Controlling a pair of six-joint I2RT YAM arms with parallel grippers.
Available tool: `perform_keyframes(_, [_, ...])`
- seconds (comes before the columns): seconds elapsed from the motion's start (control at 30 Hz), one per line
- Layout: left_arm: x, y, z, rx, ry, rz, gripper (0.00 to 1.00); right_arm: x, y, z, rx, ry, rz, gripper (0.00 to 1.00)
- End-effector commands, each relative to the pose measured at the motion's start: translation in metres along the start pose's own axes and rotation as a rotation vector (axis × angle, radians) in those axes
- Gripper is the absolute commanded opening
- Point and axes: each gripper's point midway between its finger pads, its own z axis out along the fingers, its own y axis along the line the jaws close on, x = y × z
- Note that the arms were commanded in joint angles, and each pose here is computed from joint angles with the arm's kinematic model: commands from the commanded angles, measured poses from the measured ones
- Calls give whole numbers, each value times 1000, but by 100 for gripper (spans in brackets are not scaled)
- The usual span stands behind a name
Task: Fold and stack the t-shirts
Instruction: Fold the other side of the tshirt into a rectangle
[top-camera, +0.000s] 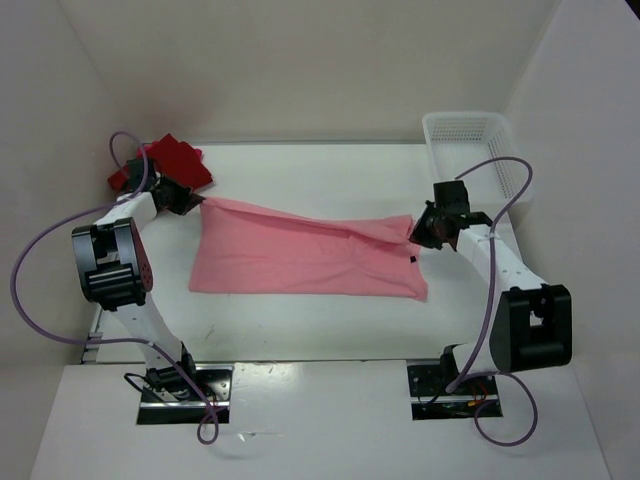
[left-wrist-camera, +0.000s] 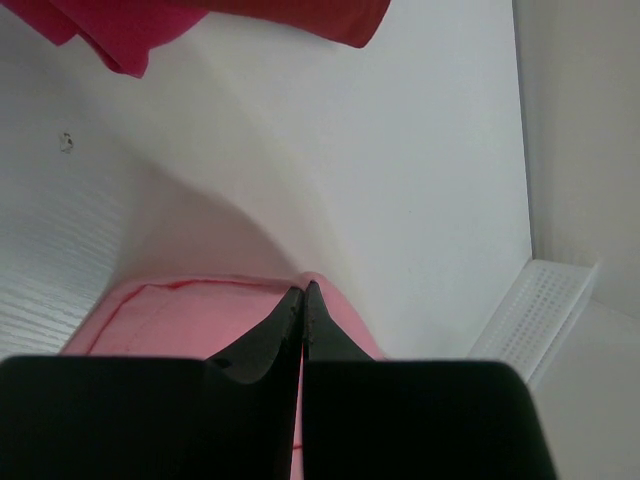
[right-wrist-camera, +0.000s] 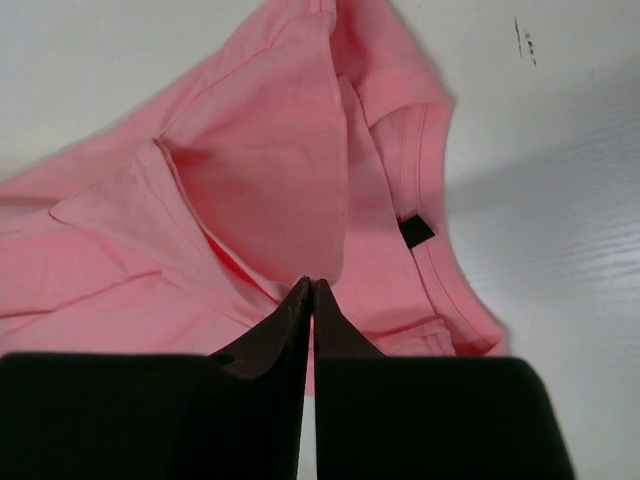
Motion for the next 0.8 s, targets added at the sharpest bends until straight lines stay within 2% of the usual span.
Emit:
perform_keyframes(0.0, [-5, 2, 1, 16, -1, 37, 0, -5, -3, -19, 10, -44, 29, 5])
perform_keyframes(0.07, [-4, 4, 1, 9, 4, 46, 0, -3, -3, -25, 14, -38, 52, 6])
perform_keyframes(0.17, [-4, 8, 4, -3, 2, 52, 0, 16, -7, -30, 14, 39, 90, 8])
perform_keyframes(0.33, [-1, 16, 5, -24, 6, 63, 1, 44, -13, -31, -13, 119, 230, 9])
perform_keyframes(0.57, [8, 35, -14, -70, -17, 58, 23, 59, -24, -42, -3, 124, 341, 12])
perform_keyframes(0.67, [4, 28, -27, -49, -43, 63, 31, 57, -27, -46, 8, 103, 348, 12])
perform_keyframes(0.77, [5, 22, -41, -33, -69, 65, 33, 52, -28, -46, 16, 83, 338, 21])
